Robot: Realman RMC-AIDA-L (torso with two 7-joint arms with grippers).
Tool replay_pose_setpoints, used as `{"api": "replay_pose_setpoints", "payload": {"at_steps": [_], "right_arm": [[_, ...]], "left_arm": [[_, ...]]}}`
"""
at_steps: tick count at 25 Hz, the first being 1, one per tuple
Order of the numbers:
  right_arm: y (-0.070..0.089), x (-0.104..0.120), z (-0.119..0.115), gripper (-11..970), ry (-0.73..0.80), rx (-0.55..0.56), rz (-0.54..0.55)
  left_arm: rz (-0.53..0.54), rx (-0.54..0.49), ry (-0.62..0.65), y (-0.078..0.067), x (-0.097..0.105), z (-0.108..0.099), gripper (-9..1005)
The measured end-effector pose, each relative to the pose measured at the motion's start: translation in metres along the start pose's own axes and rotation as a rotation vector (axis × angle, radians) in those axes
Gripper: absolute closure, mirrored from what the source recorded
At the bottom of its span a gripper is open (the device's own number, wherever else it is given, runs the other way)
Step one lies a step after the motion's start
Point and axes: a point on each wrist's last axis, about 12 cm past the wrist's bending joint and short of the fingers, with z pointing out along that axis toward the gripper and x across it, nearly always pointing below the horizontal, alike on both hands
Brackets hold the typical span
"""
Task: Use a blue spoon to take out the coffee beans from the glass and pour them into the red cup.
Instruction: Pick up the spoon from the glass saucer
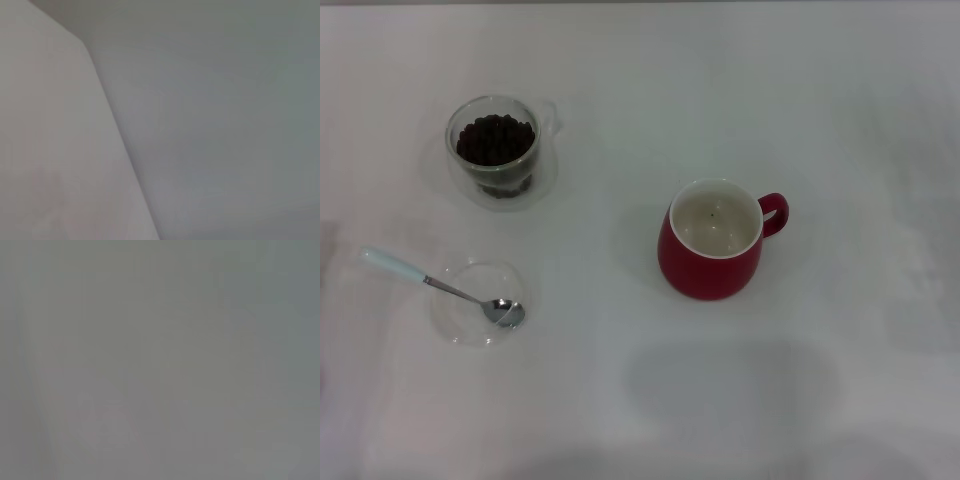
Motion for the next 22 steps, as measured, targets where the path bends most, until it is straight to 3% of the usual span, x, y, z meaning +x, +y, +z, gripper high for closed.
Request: {"api": "replay_pose_setpoints", "payload": {"at_steps": [6, 14, 22], "right_arm": [[0.002, 0.004, 0.001, 378, 0.024, 0.003, 0.008], [0.000, 0.005, -0.003, 378, 0.032, 0.013, 0.012], [0.000, 0.005, -0.005, 379, 0.036, 0.012, 0.013]], "left_arm": [[0.017, 0.001, 0.055, 0.000, 0.002, 0.001, 137], [0.096, 0.021, 0.274, -0.005, -0.002, 0.021, 145], [0.133, 0.016, 0.379, -0.004, 0.003, 0.020, 155]]}}
